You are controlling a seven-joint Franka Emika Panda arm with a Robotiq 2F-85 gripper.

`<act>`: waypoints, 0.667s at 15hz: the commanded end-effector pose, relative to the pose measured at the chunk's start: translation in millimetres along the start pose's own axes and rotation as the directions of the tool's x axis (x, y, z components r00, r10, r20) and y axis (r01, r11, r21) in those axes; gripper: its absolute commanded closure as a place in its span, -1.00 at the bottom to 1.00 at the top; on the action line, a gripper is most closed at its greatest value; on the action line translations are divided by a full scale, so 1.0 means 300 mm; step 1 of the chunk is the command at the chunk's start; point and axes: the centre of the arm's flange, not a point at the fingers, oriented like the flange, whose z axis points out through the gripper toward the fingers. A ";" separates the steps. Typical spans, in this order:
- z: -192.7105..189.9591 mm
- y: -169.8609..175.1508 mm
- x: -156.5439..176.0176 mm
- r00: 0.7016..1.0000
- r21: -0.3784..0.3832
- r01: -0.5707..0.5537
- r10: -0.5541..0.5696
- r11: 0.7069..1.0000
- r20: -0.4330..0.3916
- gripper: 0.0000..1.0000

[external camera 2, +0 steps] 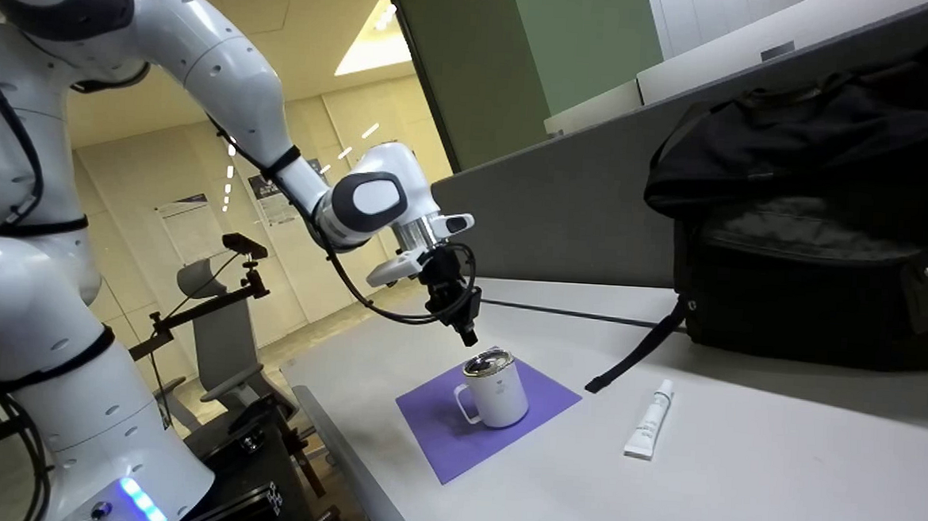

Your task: Open the slider on the top of the cup

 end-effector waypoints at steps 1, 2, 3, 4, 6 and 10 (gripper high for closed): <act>0.060 0.027 0.028 1.000 0.001 0.004 -0.004 1.000 0.020 1.00; 0.072 0.030 0.027 1.000 0.004 0.005 -0.005 1.000 0.027 1.00; 0.083 0.034 0.027 0.999 0.003 0.007 -0.007 1.000 0.032 1.00; 0.092 0.038 0.027 0.999 0.004 0.009 -0.010 1.000 0.035 1.00; 0.114 0.045 0.029 0.999 0.005 0.015 -0.015 1.000 0.046 1.00; 0.132 0.050 0.033 0.998 0.003 0.023 -0.023 1.000 0.054 1.00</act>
